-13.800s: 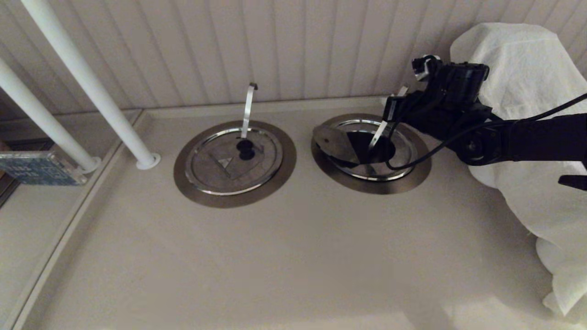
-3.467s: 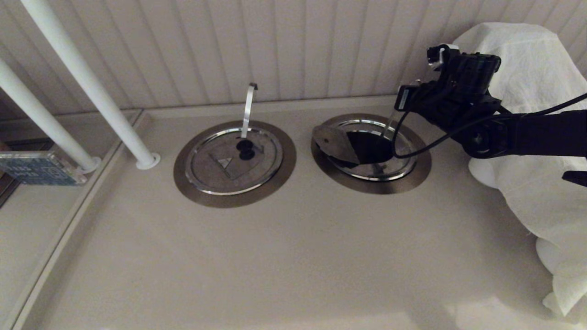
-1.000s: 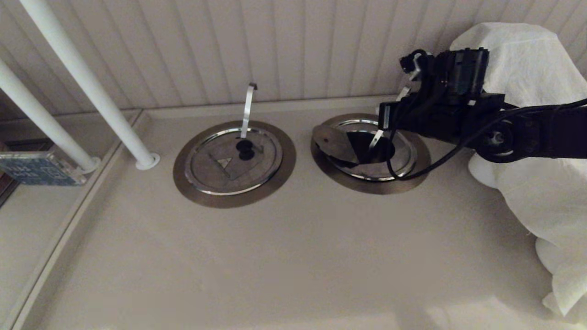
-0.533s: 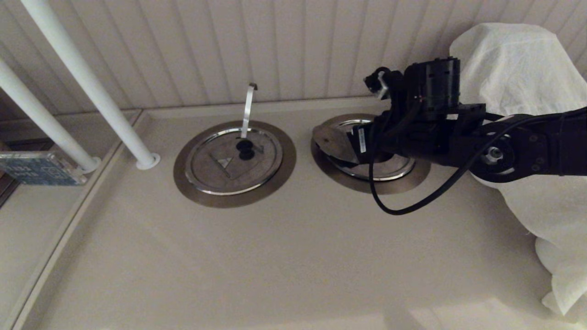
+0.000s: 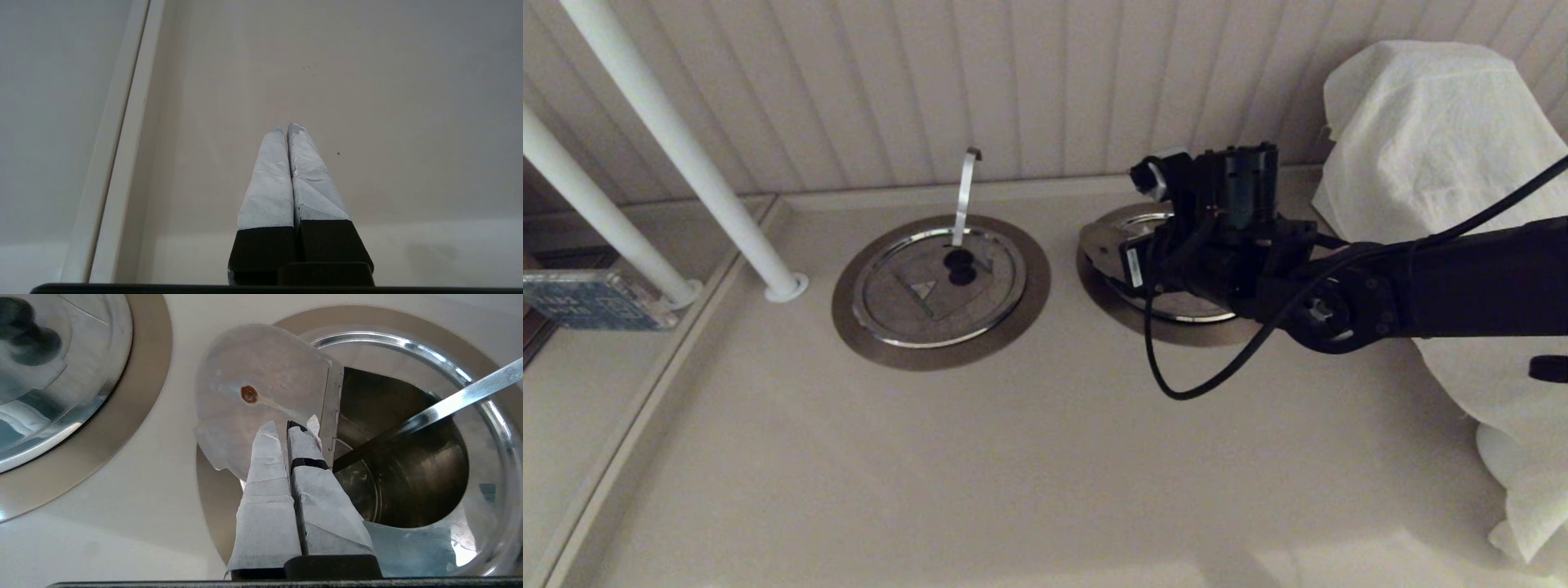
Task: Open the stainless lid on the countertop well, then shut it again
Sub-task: Close the lid
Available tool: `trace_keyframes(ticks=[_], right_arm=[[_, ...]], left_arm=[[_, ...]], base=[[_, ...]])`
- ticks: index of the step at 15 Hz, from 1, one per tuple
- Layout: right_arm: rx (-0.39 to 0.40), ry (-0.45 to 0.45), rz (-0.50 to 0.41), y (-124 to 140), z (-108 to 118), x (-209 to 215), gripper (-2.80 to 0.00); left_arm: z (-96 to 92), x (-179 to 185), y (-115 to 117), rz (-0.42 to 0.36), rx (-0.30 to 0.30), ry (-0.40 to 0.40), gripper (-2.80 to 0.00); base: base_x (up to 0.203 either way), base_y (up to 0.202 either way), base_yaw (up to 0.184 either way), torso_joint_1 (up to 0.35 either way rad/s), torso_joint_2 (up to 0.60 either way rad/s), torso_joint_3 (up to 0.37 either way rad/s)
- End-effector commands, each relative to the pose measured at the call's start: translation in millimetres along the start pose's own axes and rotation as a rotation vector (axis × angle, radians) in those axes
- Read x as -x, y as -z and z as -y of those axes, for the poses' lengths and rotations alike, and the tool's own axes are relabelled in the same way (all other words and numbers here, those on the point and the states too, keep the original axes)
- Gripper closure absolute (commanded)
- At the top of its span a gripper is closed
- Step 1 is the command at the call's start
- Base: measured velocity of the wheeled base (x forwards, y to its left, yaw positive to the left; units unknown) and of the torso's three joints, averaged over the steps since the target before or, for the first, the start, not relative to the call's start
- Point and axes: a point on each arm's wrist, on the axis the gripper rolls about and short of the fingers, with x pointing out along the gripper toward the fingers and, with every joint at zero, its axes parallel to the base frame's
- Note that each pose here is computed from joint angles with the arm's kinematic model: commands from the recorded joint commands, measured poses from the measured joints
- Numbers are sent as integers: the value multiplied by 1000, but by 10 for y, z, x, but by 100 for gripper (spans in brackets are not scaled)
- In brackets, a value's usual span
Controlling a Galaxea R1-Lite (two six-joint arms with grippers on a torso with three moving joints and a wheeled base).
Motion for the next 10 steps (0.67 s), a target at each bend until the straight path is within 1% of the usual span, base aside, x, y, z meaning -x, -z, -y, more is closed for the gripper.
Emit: trace_keyframes(ticks=[1, 4, 5, 6, 7, 10], right_arm=[[8, -3, -20, 80, -40, -82, 0], [8, -4, -19, 95, -69, -144, 0], [24, -4, -21, 99, -65, -133, -58], [34, -1, -3, 75, -60, -128, -280], [35, -2, 19, 51, -80, -126, -280], [69, -11, 16, 96, -147, -161, -280]], left_arm=[[0, 0, 0, 0, 0, -1, 0], [0, 0, 0, 0, 0, -1, 0], [0, 0, 0, 0, 0, -1, 0], [0, 0, 0, 0, 0, -1, 0], [0, 0, 0, 0, 0, -1, 0], [0, 0, 0, 0, 0, -1, 0]], base=[[0, 0, 0, 0, 0, 0], [0, 0, 0, 0, 0, 0], [0, 0, 0, 0, 0, 0], [0, 0, 0, 0, 0, 0], [0, 0, 0, 0, 0, 0], [0, 0, 0, 0, 0, 0]])
